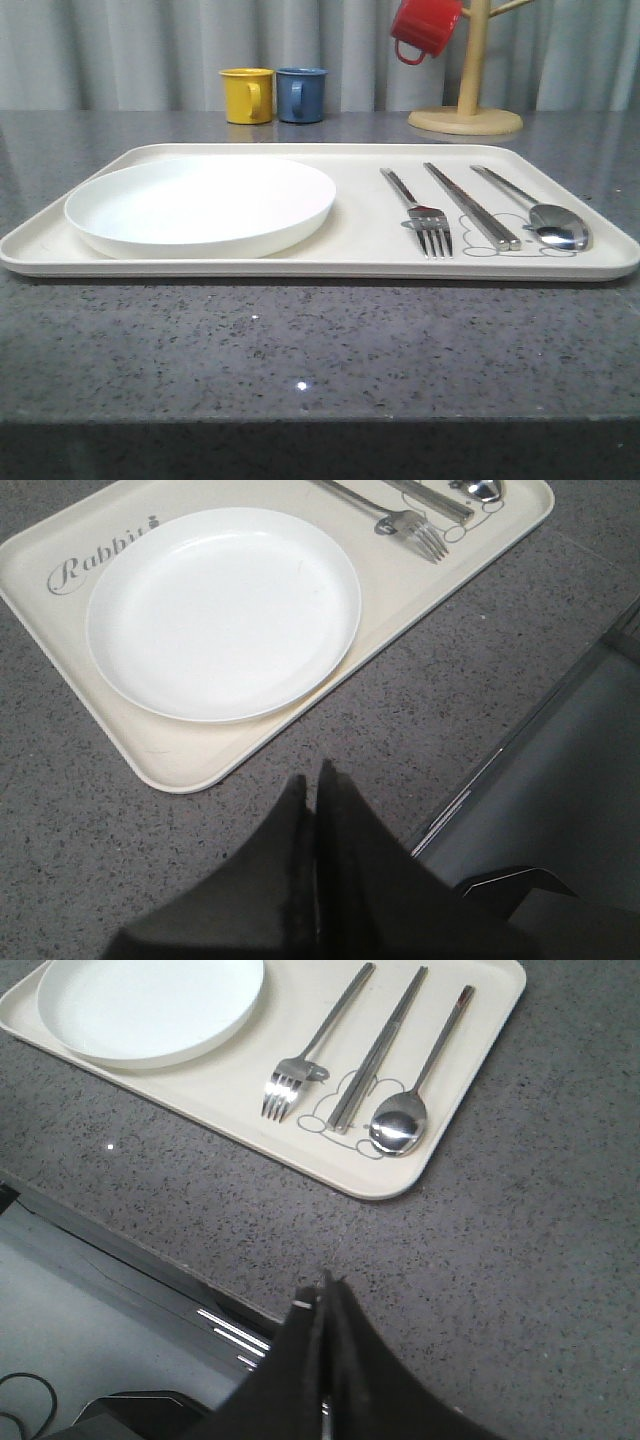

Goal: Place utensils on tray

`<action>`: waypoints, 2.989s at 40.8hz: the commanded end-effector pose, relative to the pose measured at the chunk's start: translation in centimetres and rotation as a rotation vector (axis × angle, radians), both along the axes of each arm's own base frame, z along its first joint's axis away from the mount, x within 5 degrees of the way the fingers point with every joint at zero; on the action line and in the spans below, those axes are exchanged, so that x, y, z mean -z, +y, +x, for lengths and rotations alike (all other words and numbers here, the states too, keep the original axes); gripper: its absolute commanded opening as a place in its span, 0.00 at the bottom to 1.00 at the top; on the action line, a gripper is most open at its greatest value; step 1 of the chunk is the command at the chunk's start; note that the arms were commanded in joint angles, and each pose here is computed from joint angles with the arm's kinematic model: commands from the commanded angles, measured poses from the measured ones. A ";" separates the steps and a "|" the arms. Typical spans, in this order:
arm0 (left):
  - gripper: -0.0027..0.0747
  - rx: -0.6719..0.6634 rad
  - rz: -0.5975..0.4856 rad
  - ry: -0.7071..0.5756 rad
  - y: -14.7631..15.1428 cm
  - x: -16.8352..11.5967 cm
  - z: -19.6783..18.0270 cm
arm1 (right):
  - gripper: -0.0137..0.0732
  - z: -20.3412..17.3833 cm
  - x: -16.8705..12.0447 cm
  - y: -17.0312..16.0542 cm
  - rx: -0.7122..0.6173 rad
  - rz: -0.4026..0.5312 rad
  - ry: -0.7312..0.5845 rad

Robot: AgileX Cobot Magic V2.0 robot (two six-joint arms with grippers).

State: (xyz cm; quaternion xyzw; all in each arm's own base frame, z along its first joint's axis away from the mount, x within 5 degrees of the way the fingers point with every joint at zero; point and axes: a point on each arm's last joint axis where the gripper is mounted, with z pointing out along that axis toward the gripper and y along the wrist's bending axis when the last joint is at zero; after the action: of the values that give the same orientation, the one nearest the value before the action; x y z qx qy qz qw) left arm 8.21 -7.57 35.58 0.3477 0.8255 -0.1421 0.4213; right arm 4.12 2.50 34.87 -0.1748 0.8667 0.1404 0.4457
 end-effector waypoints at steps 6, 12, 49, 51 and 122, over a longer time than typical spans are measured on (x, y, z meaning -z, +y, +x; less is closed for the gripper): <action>0.01 0.009 -0.069 -0.054 -0.2 -1.3 0.0 | 0.08 0.3 -1.1 0.1 0.005 0.027 -0.077; 0.01 0.009 -0.071 -0.056 -0.2 -1.3 0.0 | 0.08 0.3 -1.1 0.1 0.005 0.027 -0.077; 0.01 -0.526 -0.229 -0.639 6.7 8.0 -2.3 | 0.08 0.3 -1.1 0.1 0.005 0.027 -0.077; 0.01 -0.560 -0.246 -0.658 6.9 9.1 -2.4 | 0.08 0.3 -1.1 0.1 0.005 0.027 -0.077; 0.01 -0.636 -0.348 -0.723 7.2 14.1 -2.9 | 0.08 0.3 -1.1 0.1 0.005 0.027 -0.077</action>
State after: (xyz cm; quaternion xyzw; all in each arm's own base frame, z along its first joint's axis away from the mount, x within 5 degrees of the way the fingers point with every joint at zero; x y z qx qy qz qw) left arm 5.62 -0.35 20.64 0.0371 0.6931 -0.0044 0.7199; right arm 4.14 2.51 34.84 -0.1747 0.8667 0.1404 0.4457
